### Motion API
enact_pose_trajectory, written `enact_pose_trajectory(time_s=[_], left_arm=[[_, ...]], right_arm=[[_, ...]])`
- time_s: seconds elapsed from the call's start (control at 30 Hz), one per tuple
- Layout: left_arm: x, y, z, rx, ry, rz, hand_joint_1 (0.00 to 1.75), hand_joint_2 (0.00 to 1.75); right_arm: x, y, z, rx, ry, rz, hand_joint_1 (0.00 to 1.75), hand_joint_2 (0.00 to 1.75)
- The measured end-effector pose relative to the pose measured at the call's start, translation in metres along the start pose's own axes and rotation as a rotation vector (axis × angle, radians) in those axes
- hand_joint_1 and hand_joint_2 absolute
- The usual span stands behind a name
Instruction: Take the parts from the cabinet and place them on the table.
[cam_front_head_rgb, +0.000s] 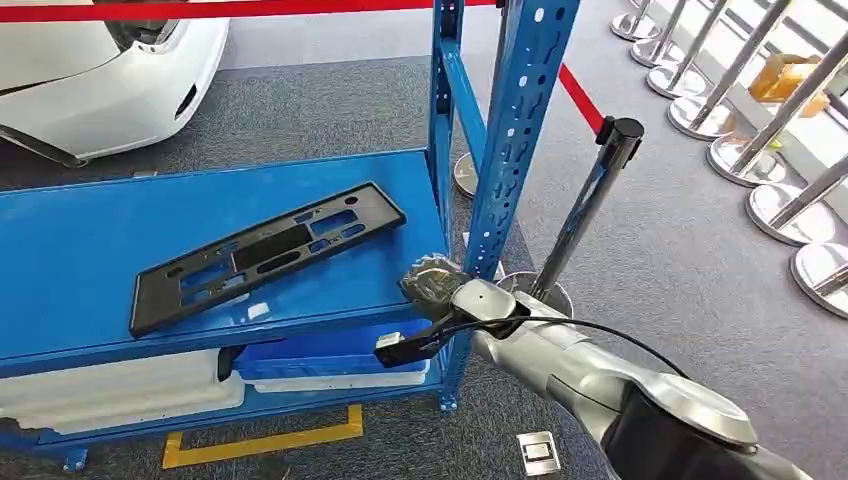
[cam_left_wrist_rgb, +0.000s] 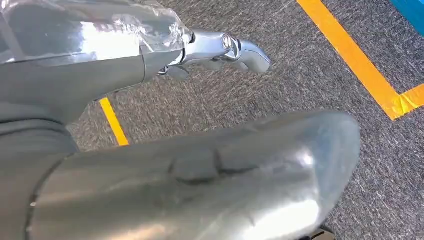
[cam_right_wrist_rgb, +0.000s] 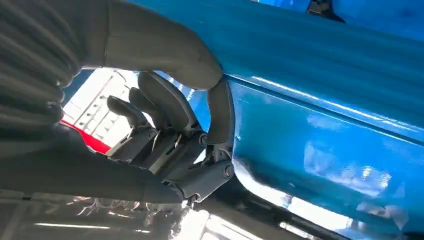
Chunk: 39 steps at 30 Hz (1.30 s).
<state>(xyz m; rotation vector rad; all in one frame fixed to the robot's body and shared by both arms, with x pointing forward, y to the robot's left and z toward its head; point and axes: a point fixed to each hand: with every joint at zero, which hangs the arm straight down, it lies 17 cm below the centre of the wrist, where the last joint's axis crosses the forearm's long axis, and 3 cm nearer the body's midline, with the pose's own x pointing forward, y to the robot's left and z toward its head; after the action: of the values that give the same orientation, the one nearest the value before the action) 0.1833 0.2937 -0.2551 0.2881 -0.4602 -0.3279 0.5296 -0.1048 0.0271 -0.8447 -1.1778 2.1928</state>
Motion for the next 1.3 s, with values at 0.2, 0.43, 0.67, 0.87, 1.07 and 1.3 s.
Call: enact_pose_trajectory(time_s=[0.2, 0.43, 0.67, 0.87, 1.07, 1.3], left_arm=[[0.000, 0.000, 0.000, 0.001, 0.002, 0.003, 0.00, 0.00], [-0.003, 0.000, 0.000, 0.001, 0.009, 0.008, 0.00, 0.00], [-0.003, 0.001, 0.001, 0.011, -0.005, 0.005, 0.00, 0.00], [0.001, -0.004, 0.003, 0.019, -0.027, -0.002, 0.00, 0.00], [-0.005, -0.009, 0.007, 0.028, -0.041, 0.028, 0.00, 0.00], [-0.010, -0.009, 0.009, 0.037, -0.045, 0.042, 0.00, 0.00]], right_arm=[[0.005, -0.016, -0.002, -0.095, -0.014, -0.076, 0.00, 1.75], [0.018, -0.056, -0.007, -0.199, -0.039, -0.244, 0.00, 1.75], [0.031, -0.099, -0.010, -0.319, -0.086, -0.347, 0.00, 1.75], [0.054, -0.144, -0.013, -0.403, -0.145, -0.406, 0.00, 1.75], [0.084, -0.165, -0.016, -0.404, -0.215, -0.460, 0.00, 1.75], [0.097, -0.170, -0.019, -0.387, -0.233, -0.517, 0.00, 1.75]])
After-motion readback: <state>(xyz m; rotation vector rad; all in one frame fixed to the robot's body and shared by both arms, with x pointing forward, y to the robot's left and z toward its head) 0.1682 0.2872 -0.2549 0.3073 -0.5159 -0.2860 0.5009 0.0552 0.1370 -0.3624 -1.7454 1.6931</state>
